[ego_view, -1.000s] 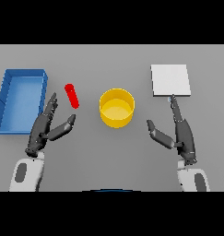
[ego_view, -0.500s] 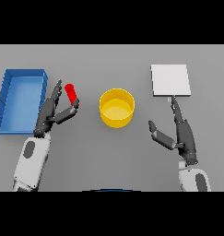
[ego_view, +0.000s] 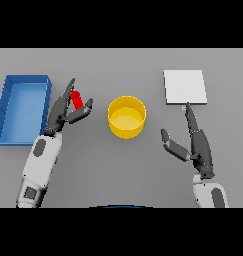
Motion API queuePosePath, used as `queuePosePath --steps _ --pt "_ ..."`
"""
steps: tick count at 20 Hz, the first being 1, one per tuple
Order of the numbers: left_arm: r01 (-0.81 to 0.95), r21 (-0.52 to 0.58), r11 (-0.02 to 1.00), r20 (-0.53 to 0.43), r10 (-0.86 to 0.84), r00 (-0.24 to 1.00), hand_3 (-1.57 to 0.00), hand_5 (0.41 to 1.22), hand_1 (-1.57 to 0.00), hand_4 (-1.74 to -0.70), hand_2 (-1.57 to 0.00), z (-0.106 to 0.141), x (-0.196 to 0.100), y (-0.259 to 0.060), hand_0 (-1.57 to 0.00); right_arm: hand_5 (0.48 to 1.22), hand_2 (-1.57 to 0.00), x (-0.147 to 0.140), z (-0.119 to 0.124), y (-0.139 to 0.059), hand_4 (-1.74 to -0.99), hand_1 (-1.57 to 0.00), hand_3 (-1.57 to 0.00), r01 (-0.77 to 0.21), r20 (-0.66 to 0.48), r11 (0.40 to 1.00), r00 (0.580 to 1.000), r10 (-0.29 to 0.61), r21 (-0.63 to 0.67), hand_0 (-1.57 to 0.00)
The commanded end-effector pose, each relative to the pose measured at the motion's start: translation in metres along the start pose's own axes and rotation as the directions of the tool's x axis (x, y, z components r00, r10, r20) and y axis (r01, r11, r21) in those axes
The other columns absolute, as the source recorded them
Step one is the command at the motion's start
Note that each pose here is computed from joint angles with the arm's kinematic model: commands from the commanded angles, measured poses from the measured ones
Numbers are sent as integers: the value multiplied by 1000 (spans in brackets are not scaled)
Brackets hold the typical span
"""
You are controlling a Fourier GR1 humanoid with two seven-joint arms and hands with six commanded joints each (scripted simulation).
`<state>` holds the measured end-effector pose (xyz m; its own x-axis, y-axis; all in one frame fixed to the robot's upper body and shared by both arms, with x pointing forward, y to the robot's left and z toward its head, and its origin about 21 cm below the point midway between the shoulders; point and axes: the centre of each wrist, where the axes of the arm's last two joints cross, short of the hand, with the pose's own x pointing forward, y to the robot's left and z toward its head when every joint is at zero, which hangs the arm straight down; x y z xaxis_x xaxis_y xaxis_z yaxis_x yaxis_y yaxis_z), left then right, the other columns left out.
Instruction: Pick up the red beaker and tilt it to pour out 1 green nut into yellow bowl. Pick up the yellow bowl and place it on the metallic measuring scale.
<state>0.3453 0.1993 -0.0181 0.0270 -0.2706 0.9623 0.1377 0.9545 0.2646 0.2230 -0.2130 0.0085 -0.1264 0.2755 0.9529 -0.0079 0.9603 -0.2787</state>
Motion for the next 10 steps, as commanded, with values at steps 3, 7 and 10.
queuePosePath --steps 3,7,10 --pt "-8 -7 1000 -8 8 1000 1 686 1 -1297 1 -8 -1 3 1 639 1 -1 -1 -1 -1268 1 1 -1 -11 1000 1000 1 -10 1" --pt "-42 -12 999 17 42 999 1 698 1 -1335 1 -18 -3 -4 1 640 1 0 0 -2 -1263 1 1 -5 4 1000 1000 5 -6 1" --pt "-96 18 995 39 95 995 -124 750 -146 -1410 -182 -20 -4 -12 -119 642 1 1 0 -6 -1260 1 1 -10 7 1000 1000 10 -13 1"
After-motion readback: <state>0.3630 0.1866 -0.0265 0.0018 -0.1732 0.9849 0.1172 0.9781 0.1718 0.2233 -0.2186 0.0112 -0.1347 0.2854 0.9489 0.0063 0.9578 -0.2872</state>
